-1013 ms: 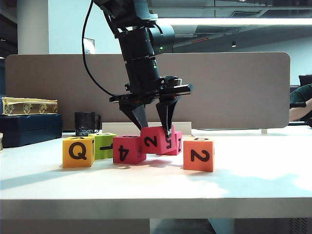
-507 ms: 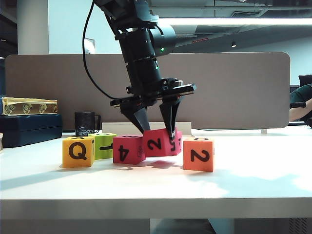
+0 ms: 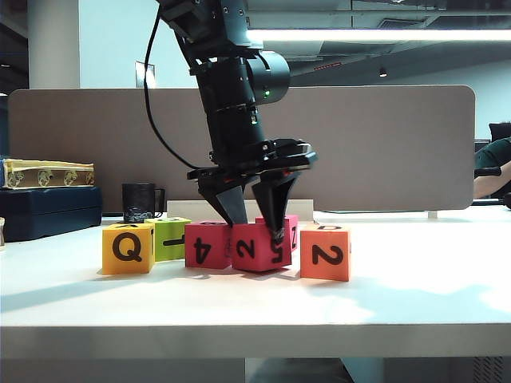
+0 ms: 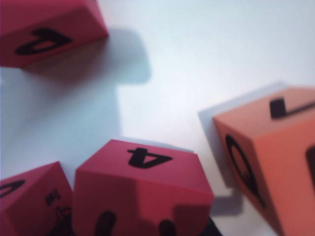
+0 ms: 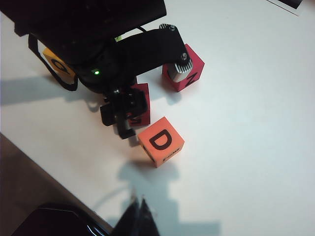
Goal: Select the appropriate blocks from the scattered letter blocks on the table and arrange them in a row to spell out "ABCD".
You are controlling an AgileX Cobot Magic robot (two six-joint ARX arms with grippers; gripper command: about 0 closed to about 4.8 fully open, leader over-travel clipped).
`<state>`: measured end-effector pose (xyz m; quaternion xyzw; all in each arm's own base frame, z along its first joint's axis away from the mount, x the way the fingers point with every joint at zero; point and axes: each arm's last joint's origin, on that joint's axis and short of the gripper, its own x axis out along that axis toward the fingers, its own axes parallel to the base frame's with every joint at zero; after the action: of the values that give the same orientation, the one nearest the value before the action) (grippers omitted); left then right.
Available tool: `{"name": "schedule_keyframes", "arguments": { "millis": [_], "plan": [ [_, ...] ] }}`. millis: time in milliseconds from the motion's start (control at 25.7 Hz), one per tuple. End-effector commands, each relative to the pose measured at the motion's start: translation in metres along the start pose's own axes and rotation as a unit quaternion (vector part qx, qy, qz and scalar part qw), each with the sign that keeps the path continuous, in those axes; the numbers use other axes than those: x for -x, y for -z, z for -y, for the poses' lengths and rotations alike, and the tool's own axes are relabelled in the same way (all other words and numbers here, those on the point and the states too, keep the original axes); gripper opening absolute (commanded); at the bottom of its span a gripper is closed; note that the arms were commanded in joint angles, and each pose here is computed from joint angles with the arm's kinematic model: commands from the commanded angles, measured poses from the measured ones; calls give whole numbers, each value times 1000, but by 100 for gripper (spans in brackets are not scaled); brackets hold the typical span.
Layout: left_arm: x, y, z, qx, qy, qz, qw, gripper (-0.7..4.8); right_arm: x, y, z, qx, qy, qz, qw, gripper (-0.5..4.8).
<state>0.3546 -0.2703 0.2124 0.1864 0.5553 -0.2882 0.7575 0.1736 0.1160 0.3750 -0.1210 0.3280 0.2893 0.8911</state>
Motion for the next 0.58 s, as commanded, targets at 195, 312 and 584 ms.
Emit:
{"name": "schedule_keyframes", "arguments": {
  "millis": [195,312,584],
  "plan": [
    [-1,8,-2,-199,-19,-48,979,218,2,-2,0,0,-1,11,1000,-2],
    [-1,8,-1,-243,-15,-45,969,218,2,-2,0,0,-1,11,1000,-2],
    [-1,5,0,-301,2,-27,953,214,2,-2,0,0,-1,12,1000,-2]
  ]
}}
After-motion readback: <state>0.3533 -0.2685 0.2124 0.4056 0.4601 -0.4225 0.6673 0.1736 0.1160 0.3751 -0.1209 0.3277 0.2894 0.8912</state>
